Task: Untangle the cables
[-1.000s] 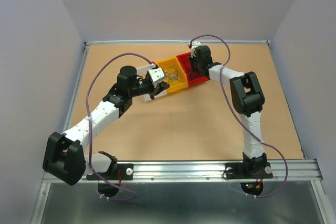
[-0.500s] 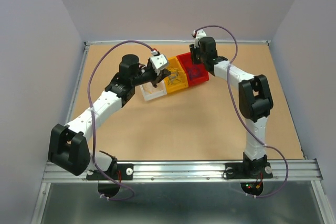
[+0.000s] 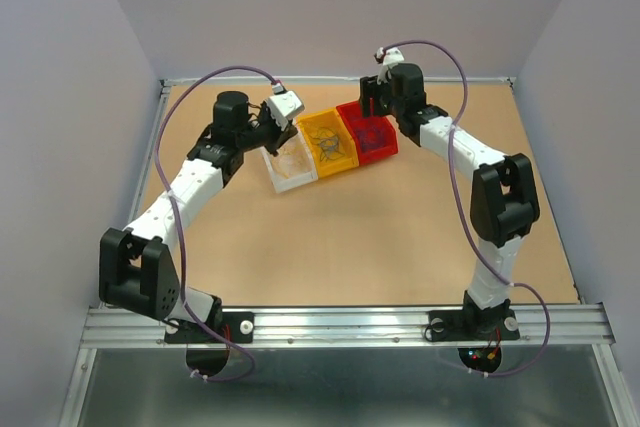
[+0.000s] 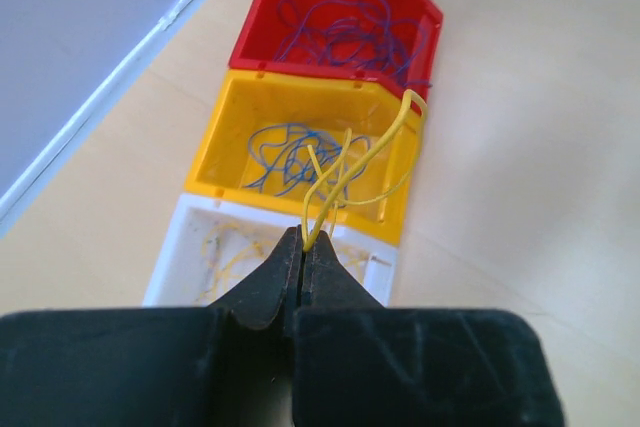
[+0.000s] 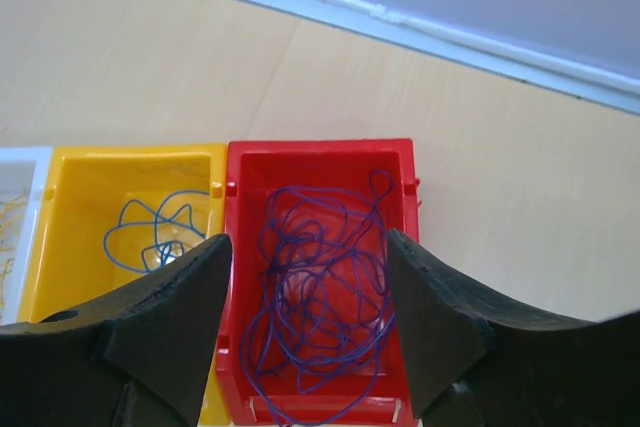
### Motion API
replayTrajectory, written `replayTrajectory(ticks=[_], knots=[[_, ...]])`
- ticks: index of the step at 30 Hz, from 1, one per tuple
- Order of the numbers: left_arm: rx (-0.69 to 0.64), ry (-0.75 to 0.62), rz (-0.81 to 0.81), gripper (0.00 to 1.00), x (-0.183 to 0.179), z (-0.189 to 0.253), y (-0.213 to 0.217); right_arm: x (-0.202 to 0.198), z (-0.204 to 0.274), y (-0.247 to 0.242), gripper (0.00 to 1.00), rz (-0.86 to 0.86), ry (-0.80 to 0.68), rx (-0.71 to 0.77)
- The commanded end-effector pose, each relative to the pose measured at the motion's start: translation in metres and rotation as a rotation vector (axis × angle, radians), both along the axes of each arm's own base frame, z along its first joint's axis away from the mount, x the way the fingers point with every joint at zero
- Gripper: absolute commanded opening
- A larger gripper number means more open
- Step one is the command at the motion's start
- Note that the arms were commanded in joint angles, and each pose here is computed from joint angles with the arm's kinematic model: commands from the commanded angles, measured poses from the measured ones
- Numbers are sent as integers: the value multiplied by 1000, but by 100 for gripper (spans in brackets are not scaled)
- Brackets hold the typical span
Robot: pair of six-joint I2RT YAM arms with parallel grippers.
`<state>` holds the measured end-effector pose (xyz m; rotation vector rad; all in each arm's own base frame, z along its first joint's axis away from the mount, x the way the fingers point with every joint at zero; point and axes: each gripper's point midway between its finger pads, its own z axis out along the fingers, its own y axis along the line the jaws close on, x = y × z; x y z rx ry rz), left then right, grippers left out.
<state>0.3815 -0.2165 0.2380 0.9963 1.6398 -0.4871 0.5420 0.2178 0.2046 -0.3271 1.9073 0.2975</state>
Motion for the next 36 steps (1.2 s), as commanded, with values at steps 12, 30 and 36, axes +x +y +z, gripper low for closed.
replayTrajectory(ticks=[12,30,36], knots=[[334,-33,-25,0,17,-18,58,-45,51,4,73,62,-42,123],[725,124,-41,0,88,-99,89,-73,47,10,73,79,-24,137],[913,67,-98,0,105,-105,88,-84,51,6,73,69,-34,145]])
